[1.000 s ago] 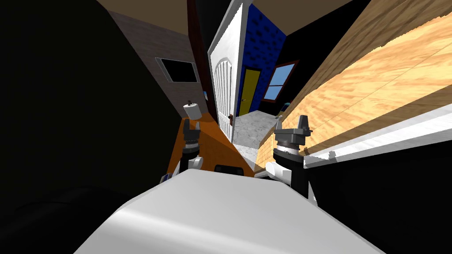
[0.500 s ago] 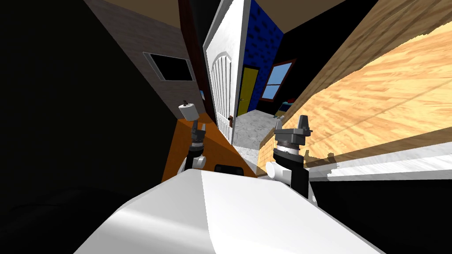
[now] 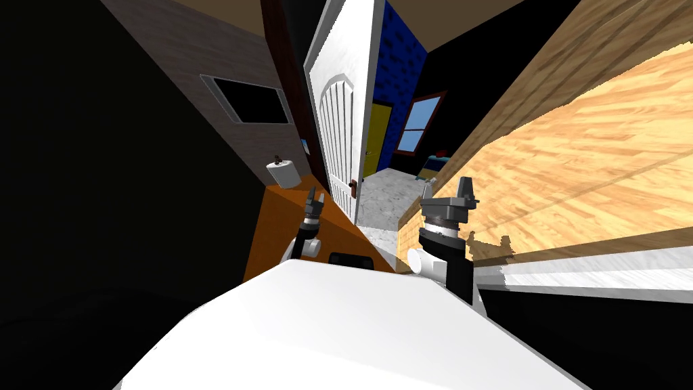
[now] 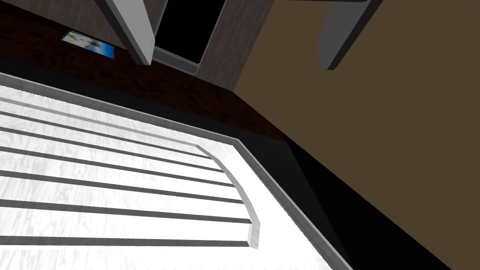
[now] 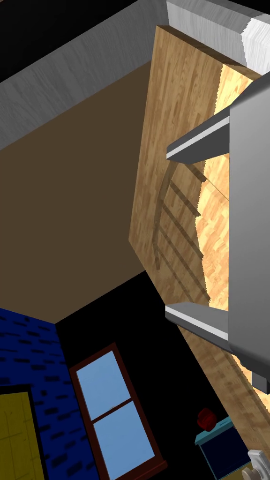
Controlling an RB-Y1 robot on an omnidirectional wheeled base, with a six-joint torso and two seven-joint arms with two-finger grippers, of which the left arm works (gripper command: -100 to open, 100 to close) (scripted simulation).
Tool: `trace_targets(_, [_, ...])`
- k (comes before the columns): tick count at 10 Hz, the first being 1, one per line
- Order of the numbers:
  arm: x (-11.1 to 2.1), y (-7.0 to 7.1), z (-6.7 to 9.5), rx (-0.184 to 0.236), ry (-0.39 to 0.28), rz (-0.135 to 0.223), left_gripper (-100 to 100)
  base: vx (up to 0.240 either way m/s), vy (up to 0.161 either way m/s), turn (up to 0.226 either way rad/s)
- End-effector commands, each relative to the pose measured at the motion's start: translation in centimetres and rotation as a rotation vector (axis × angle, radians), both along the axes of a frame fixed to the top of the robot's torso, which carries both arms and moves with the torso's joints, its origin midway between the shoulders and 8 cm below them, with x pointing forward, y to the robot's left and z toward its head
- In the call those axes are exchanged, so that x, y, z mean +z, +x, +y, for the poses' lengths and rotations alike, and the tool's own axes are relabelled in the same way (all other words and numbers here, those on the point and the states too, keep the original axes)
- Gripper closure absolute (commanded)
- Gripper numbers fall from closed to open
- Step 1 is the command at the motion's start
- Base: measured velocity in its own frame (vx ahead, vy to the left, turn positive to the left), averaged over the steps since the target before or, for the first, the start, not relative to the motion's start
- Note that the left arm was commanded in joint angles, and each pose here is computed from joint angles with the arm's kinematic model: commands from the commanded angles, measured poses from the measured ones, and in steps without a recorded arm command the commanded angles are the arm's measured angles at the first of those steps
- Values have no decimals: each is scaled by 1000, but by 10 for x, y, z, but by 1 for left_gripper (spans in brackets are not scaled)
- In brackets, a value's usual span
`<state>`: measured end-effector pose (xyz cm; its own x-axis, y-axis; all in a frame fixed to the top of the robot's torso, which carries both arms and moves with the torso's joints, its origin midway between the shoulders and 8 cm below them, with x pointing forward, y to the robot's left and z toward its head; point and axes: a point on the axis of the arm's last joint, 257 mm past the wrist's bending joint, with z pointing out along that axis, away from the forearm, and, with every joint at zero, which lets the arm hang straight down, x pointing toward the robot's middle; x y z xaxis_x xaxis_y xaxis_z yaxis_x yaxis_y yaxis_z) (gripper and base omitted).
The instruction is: Push the door open
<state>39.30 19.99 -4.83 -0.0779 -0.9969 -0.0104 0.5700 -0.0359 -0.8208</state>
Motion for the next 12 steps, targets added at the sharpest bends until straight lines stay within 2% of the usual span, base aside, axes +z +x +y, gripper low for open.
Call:
trace_targets(1, [-11, 6, -10, -27, -2, 27, -100, 94, 84, -100])
trace_targets(3, [-24, 14, -22, -60, -3, 60, -100, 87, 76, -74])
trace_targets(4, [-39, 21, -35, -94, -2, 95, -100, 131, 112, -173])
trace_targets(5, [-46, 24, -42, -111, -1, 113, -100, 147, 124, -132])
trace_targets(12, [-99, 43, -89, -226, 20, 242, -100, 79, 99, -90])
